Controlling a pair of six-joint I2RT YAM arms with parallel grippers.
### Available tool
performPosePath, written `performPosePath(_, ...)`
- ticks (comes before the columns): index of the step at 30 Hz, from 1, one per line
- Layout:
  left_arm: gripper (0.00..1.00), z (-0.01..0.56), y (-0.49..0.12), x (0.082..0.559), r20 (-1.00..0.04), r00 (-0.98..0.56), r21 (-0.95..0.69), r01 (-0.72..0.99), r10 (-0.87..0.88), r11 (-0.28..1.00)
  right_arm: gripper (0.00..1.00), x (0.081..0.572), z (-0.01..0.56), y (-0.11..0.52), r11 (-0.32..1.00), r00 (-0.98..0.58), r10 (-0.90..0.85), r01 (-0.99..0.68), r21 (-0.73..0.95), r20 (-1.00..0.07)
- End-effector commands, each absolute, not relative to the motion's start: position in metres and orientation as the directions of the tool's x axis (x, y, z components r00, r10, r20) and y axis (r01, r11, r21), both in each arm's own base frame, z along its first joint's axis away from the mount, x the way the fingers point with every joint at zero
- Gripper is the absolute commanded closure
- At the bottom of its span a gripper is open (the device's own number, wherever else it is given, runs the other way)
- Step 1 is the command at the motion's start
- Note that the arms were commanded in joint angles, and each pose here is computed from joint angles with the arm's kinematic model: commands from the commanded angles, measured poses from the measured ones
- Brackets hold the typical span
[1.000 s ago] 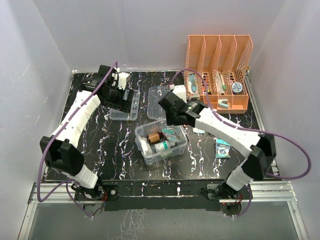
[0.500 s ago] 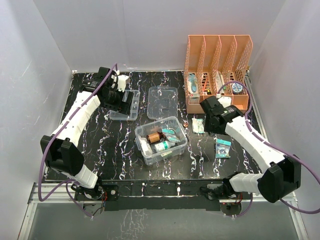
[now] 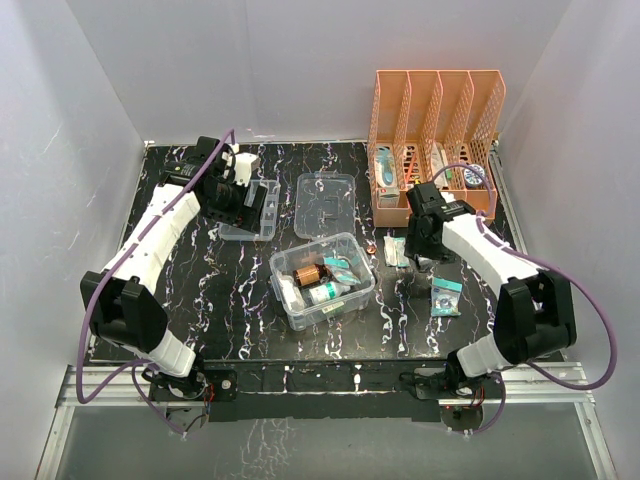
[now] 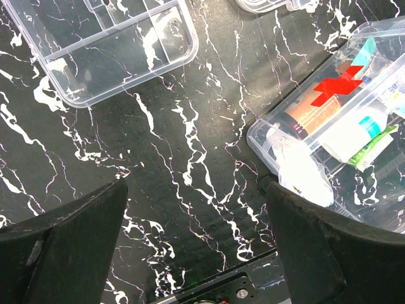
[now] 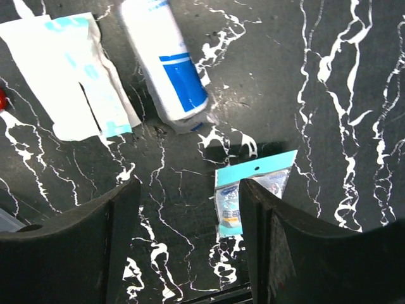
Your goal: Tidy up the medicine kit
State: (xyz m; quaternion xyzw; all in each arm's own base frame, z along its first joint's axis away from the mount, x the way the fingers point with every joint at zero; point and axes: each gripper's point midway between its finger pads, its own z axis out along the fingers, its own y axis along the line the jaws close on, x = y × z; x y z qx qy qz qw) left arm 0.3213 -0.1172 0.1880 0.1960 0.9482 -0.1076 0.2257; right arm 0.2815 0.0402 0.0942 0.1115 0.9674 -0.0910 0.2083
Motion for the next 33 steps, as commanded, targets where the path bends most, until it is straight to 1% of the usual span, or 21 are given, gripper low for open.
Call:
performPosePath(1,0.11,0.200,-0.114,0.313,-0.496,-0.807,-0.121,0.431,0.321,0.894,0.38,0.307,0.119,0.050,0.965,-0.840,0.194,0.255,-0.053,-0.506)
performPosePath(3,0.11,0.199,-0.114,0.314,-0.495,-0.808,-0.122,0.429,0.320,0.895,0.38,0.299,0.119,0.048,0.955,-0.826,0.237,0.294,-0.032,-0.511)
performPosePath(7,0.11,0.195,-0.115,0.317,-0.489,-0.810,-0.127,0.432,0.323,0.893,0.38,0.272,0.099,0.048,0.925,-0.807,0.342,0.379,0.023,-0.482)
performPosePath(11,0.11,0.193,-0.119,0.319,-0.484,-0.811,-0.144,0.444,0.328,0.885,0.37,0.249,0.082,0.043,0.894,-0.797,0.406,0.447,0.017,-0.448)
performPosePath(14,0.11,0.194,-0.123,0.319,-0.484,-0.808,-0.159,0.458,0.335,0.874,0.36,0.241,0.077,0.038,0.879,-0.791,0.427,0.476,-0.004,-0.439)
performPosePath(23,0.11,0.195,-0.121,0.316,-0.488,-0.796,-0.170,0.489,0.358,0.856,0.35,0.217,0.049,0.027,0.857,-0.823,0.444,0.506,-0.101,-0.356)
performPosePath(26,0.11,0.195,-0.120,0.315,-0.489,-0.796,-0.175,0.492,0.358,0.853,0.32,0.212,0.046,0.025,0.852,-0.830,0.446,0.509,-0.127,-0.335)
performPosePath(29,0.12,0.194,-0.119,0.313,-0.487,-0.797,-0.183,0.493,0.358,0.850,0.32,0.207,0.042,0.022,0.846,-0.837,0.447,0.510,-0.153,-0.317)
performPosePath(30,0.12,0.194,-0.119,0.312,-0.486,-0.797,-0.185,0.495,0.359,0.849,0.35,0.206,0.041,0.021,0.844,-0.838,0.447,0.511,-0.163,-0.311)
performPosePath(31,0.12,0.194,-0.119,0.311,-0.485,-0.798,-0.188,0.496,0.359,0.848,0.41,0.205,0.039,0.021,0.843,-0.840,0.448,0.511,-0.169,-0.306)
performPosePath(32,0.12,0.195,-0.119,0.310,-0.485,-0.798,-0.191,0.496,0.359,0.847,0.50,0.205,0.038,0.021,0.843,-0.843,0.447,0.509,-0.174,-0.300)
performPosePath(33,0.12,0.195,-0.118,0.310,-0.485,-0.797,-0.191,0.499,0.361,0.845,0.61,0.204,0.037,0.021,0.842,-0.843,0.447,0.509,-0.177,-0.298)
